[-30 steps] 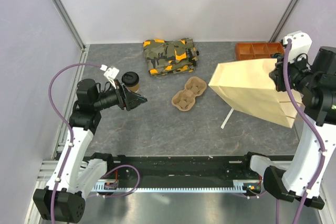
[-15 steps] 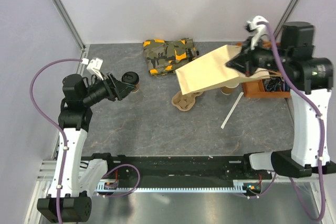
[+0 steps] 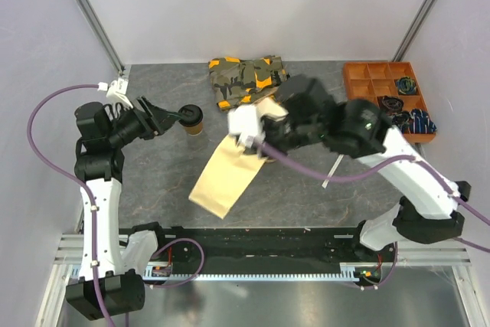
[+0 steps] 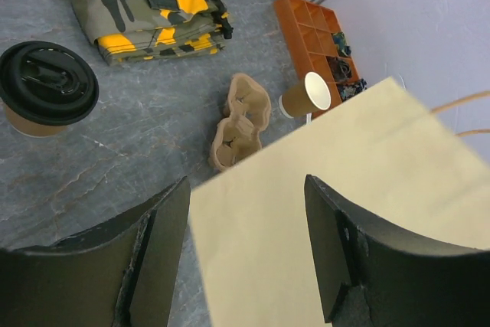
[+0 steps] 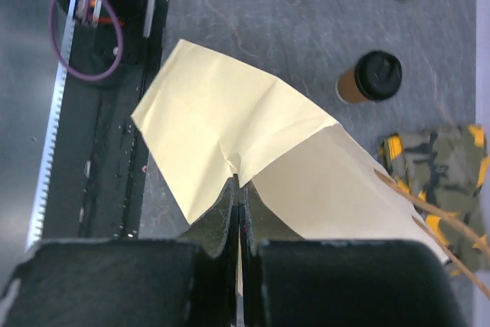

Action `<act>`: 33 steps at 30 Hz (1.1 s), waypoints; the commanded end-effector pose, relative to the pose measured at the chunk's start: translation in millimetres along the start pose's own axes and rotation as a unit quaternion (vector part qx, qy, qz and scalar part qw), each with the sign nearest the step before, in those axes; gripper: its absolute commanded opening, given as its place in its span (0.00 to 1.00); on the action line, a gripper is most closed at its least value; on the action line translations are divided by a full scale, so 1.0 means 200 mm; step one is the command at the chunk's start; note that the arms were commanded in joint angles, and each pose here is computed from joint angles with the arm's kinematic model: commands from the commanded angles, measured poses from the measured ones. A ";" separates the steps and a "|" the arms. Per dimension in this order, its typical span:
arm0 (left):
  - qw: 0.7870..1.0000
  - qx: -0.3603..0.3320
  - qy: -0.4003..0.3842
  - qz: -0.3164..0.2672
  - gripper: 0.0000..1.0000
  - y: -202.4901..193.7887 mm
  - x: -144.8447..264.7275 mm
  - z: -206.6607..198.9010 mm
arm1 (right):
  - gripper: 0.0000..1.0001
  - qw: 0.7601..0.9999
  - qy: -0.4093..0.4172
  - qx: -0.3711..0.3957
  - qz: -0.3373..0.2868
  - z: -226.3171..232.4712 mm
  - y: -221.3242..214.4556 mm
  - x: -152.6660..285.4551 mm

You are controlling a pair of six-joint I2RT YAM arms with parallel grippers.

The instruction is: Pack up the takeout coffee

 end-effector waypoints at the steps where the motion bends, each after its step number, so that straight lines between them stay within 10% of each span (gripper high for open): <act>1: 1.000 -0.004 -0.009 -0.013 0.69 0.10 0.04 -0.05 | 0.00 0.982 -0.002 0.185 0.045 0.06 0.05 -0.13; 11: 1.000 -0.027 0.002 0.016 0.76 0.15 0.13 0.05 | 0.00 0.864 0.042 0.484 0.132 0.30 0.04 -0.37; 17: 0.997 -0.070 -0.023 0.036 0.79 0.05 0.20 0.00 | 0.00 0.859 0.029 0.480 0.179 0.39 -0.07 -0.54; 33: 0.953 -0.254 -0.097 0.132 0.76 0.21 -0.05 -0.13 | 0.01 0.739 0.061 0.659 0.126 0.49 -0.16 -0.41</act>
Point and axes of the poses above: each gripper's point midway between its finger pads, its own x axis back along the fingers, its own z axis along the line the jaws close on, y = z × x, the point moved 7 cm from there along x, back along the fingers, and after that the axes turned 5 degrees about x, right-handed, at the moved point
